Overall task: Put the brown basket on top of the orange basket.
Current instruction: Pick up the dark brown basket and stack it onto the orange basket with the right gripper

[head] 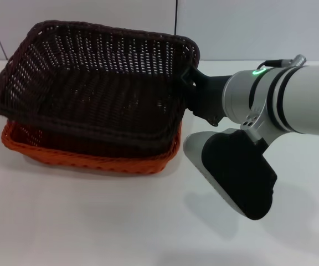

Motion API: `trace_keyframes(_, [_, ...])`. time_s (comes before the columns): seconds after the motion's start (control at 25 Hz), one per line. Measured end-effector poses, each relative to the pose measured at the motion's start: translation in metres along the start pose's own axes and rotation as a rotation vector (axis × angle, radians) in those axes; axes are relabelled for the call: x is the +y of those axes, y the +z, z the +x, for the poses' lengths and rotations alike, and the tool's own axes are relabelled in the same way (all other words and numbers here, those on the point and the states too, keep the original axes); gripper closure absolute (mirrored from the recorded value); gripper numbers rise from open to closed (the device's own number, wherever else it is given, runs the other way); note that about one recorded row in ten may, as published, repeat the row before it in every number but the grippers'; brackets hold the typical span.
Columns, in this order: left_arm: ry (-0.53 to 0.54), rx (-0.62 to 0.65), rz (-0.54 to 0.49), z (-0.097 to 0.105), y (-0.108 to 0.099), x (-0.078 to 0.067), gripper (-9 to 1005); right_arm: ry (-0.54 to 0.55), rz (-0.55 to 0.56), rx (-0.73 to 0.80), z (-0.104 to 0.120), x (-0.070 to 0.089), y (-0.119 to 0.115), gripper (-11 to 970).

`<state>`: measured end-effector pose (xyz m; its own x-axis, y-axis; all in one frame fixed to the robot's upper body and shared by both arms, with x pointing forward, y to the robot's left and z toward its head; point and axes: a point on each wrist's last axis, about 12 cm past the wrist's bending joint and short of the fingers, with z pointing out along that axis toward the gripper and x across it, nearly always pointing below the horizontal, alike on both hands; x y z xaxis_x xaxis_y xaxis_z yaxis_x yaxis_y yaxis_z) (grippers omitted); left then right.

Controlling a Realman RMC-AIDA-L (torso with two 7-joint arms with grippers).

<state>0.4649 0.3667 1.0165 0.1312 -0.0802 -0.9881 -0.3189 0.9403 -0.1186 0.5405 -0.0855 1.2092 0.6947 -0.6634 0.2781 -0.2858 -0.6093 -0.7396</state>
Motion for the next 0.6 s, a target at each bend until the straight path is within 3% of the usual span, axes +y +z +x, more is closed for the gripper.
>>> trace_keyframes(0.28, [-0.004, 0.018, 0.009, 0.001, 0.005, -0.004, 186, 0.031, 0.023, 0.002, -0.002, 0.005, -0.014, 657])
trace_keyframes(0.36, [0.0, 0.023, 0.011, 0.002, 0.006, -0.005, 186, 0.037, 0.033, -0.001, -0.004, 0.007, -0.019, 434])
trace_keyframes(0.6, [0.007, 0.024, 0.012, 0.002, 0.007, -0.004, 186, 0.064, 0.047, -0.014, -0.013, 0.017, -0.035, 258])
